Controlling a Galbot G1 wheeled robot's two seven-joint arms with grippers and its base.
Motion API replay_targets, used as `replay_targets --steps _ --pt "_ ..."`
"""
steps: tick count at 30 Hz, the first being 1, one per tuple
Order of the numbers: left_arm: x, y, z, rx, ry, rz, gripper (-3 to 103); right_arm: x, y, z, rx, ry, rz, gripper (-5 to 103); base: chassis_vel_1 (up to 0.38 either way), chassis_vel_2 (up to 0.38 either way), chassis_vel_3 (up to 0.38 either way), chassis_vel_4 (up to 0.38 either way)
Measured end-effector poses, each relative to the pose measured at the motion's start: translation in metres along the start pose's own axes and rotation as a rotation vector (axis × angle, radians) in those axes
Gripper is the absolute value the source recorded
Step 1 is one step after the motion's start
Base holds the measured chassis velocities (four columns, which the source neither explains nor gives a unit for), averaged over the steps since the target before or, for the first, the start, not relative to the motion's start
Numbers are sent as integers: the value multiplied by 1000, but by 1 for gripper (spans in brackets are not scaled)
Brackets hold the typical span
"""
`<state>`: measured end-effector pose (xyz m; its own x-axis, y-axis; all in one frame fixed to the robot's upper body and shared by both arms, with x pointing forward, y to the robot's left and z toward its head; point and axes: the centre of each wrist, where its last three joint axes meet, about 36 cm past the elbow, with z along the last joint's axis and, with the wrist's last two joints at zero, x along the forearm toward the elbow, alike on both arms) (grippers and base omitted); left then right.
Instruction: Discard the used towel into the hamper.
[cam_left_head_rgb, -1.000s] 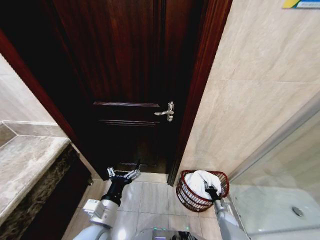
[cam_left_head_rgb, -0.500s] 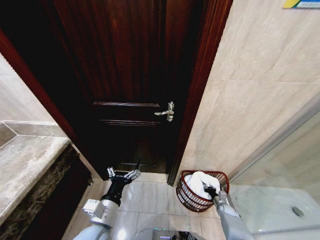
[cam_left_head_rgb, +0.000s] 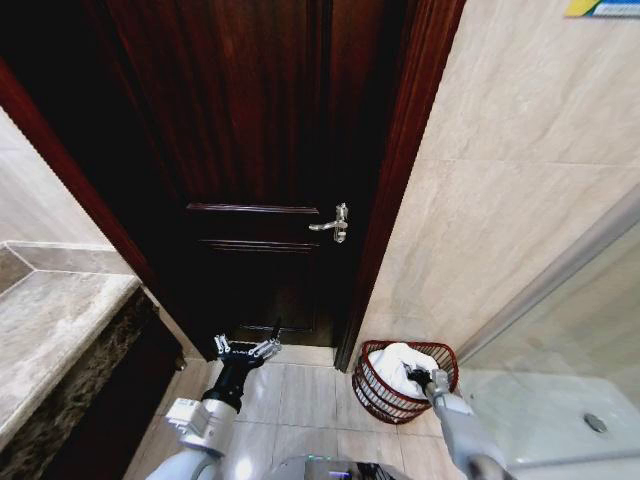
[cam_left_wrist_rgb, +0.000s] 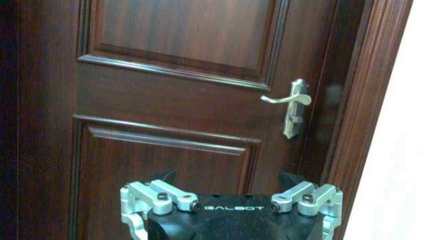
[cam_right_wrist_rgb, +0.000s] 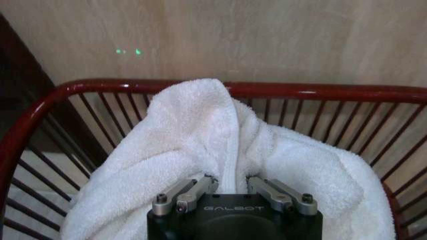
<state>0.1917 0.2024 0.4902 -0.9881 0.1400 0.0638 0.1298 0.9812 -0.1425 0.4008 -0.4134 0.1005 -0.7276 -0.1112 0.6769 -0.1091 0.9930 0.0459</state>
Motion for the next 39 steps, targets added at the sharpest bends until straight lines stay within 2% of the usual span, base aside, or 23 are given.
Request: replay_targets --steps 26,36,39 --pt "0 0 0 0 0 0 100 -13 10 1 27 106 27 13 0 0 0 0" --pt "0 0 0 0 0 0 100 -14 10 -2 19 125 25 13 0 0 0 0" --pt "0 0 0 0 0 0 100 -15 12 -3 8 125 57 13 0 0 0 0"
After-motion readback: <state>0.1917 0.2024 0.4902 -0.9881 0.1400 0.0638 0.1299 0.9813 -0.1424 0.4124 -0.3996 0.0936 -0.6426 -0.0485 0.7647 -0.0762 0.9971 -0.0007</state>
